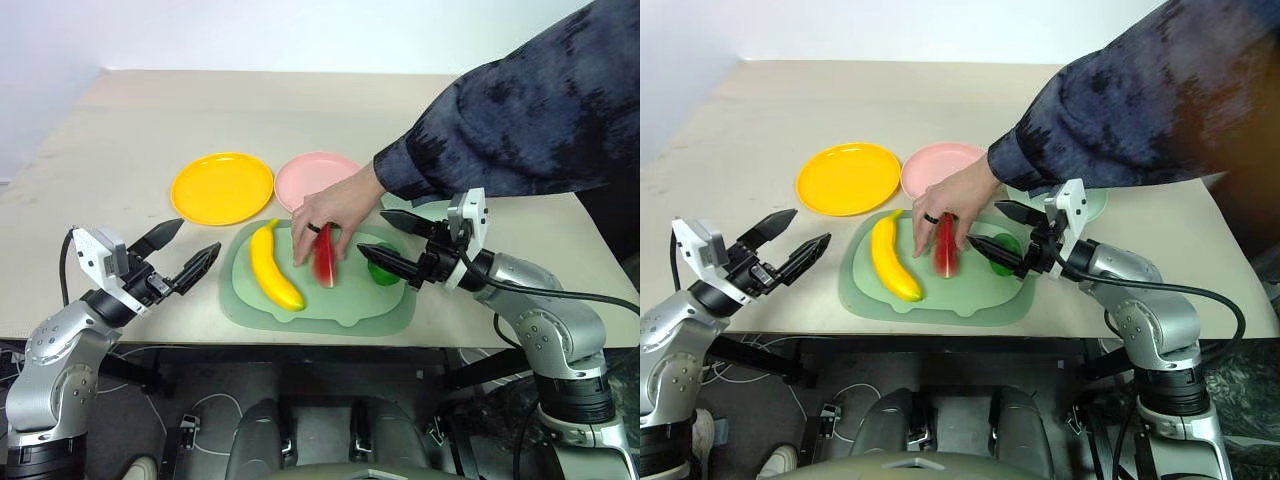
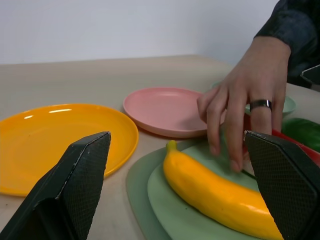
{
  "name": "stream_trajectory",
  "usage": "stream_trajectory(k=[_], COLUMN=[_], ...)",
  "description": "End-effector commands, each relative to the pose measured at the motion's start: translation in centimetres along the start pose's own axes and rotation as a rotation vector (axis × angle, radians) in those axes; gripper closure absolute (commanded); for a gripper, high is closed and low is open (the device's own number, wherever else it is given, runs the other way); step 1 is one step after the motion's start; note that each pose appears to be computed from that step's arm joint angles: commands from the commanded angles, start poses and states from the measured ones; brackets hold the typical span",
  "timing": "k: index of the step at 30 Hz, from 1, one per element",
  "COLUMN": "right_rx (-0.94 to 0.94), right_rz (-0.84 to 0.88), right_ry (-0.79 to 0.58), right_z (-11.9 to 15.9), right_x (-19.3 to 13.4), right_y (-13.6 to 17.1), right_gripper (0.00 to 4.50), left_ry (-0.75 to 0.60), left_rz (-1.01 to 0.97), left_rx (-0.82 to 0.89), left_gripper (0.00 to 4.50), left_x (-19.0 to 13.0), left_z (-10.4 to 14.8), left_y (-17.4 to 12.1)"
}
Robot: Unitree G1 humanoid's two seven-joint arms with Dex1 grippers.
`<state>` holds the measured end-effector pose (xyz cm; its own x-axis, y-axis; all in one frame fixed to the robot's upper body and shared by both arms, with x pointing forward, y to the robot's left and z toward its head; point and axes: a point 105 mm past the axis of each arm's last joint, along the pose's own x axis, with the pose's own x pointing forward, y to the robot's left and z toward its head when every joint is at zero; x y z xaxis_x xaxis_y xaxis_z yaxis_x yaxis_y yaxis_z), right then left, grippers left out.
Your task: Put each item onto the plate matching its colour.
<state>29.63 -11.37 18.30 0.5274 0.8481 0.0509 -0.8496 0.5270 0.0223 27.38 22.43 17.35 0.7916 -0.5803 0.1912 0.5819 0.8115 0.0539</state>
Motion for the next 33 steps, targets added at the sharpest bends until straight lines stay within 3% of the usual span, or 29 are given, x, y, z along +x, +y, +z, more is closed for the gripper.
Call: stream_trajectory(k=[1,13,21,33], right_rx=[-0.044,-0.003,0.031,0.118], right_rz=[-0.009,0.005,-0.117,-0.282], right_ry=[-0.031,-0.009,0.084,0.27], right_z=[0.9,1.1,-0.4,-3.4], right_x=[-0.6,-1.0,-2.1,-0.6], right_y=[-0.2,0.3,-1.1,-1.9], right_gripper=[0.0,0.0,0.0,0.0], left_ry=[-0.041,-0.028,-0.021,-0.022], left_rz=[-0.032,-0.053,-0.097,-0.108], left_rx=[0.046,0.031,0.004,0.0], left_gripper=[0.03,0.03,0.03,0.03], left_x=[0.6,0.4,1.4,1.5], left_z=[1.3,1.2,0.5,0.3], left_y=[-0.3,-1.4,-2.2,-2.0])
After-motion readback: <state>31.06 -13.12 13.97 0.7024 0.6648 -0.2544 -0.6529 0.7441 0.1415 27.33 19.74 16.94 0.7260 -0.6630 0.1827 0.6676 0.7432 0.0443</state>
